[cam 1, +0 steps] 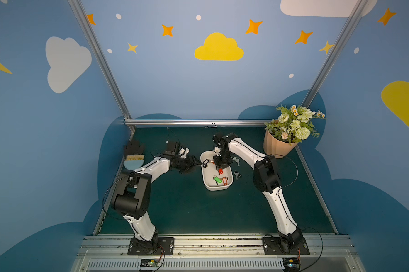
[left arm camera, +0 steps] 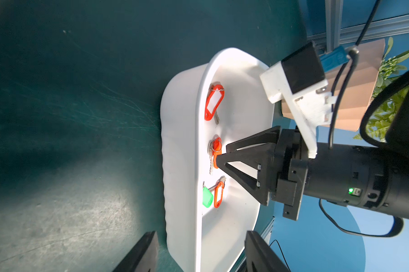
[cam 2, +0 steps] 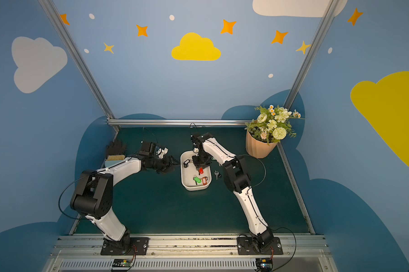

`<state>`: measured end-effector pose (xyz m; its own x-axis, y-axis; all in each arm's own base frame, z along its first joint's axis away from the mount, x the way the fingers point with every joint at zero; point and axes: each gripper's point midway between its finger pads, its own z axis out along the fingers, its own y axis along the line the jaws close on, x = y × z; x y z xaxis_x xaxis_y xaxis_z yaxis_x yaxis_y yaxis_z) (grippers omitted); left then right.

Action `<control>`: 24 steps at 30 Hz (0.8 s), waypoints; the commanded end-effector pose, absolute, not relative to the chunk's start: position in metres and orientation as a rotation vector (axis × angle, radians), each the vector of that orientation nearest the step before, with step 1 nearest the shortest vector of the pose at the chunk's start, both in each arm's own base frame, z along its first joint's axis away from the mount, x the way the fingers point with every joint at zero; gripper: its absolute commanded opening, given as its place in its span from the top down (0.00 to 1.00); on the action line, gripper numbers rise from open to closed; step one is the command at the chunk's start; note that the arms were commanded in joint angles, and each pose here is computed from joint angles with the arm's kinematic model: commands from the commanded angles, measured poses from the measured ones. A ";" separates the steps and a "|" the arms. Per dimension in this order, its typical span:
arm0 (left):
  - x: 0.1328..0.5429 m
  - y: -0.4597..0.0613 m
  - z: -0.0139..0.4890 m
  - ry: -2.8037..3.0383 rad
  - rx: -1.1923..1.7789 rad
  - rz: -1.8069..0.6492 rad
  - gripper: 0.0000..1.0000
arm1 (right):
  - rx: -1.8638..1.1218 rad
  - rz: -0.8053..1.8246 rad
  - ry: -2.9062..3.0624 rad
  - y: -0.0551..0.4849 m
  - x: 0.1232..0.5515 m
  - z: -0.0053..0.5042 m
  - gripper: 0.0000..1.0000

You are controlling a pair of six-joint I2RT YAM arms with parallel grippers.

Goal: Take the keys out of the storage box
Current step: Pick up the key from the storage box.

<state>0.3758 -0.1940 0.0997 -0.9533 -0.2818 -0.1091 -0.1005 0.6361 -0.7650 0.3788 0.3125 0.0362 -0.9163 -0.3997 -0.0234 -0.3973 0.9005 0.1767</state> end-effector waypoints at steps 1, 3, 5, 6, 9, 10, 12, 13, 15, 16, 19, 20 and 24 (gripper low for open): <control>0.376 -0.196 0.101 2.644 -0.279 -1.207 0.35 | 0.644 -0.242 -3.050 0.313 0.380 0.031 0.59; 0.376 -0.196 0.100 2.647 -0.281 -1.208 0.35 | 0.650 -0.232 -3.047 0.313 0.379 0.029 0.59; 0.376 -0.196 0.101 2.645 -0.280 -1.208 0.35 | 0.663 -0.226 -3.048 0.315 0.379 0.028 0.59; 0.375 -0.196 0.100 2.648 -0.281 -1.209 0.35 | 0.666 -0.220 -3.050 0.316 0.380 0.027 0.60; 0.374 -0.196 0.101 2.646 -0.278 -1.209 0.35 | 0.682 -0.196 -3.057 0.317 0.382 0.027 0.63; 0.374 -0.196 0.101 2.646 -0.279 -1.208 0.35 | 0.686 -0.189 -3.056 0.317 0.382 0.026 0.64; 0.374 -0.196 0.102 2.645 -0.275 -1.208 0.35 | 0.695 -0.184 -3.056 0.317 0.383 0.026 0.65; 0.374 -0.195 0.101 2.646 -0.278 -1.208 0.35 | 0.699 -0.181 -3.055 0.318 0.383 0.025 0.66; 0.374 -0.195 0.101 2.645 -0.277 -1.208 0.35 | 0.718 -0.160 -3.060 0.318 0.384 0.026 0.67; 0.374 -0.195 0.101 2.647 -0.277 -1.207 0.35 | 0.734 -0.143 -3.063 0.318 0.384 0.026 0.68; 0.374 -0.195 0.101 2.646 -0.277 -1.210 0.35 | 0.762 -0.122 -3.071 0.320 0.386 0.028 0.69; 0.374 -0.196 0.101 2.647 -0.277 -1.210 0.35 | 0.767 -0.119 -3.071 0.320 0.387 0.028 0.70; 0.375 -0.196 0.101 2.643 -0.273 -1.210 0.35 | 0.784 -0.105 -3.069 0.320 0.387 0.025 0.72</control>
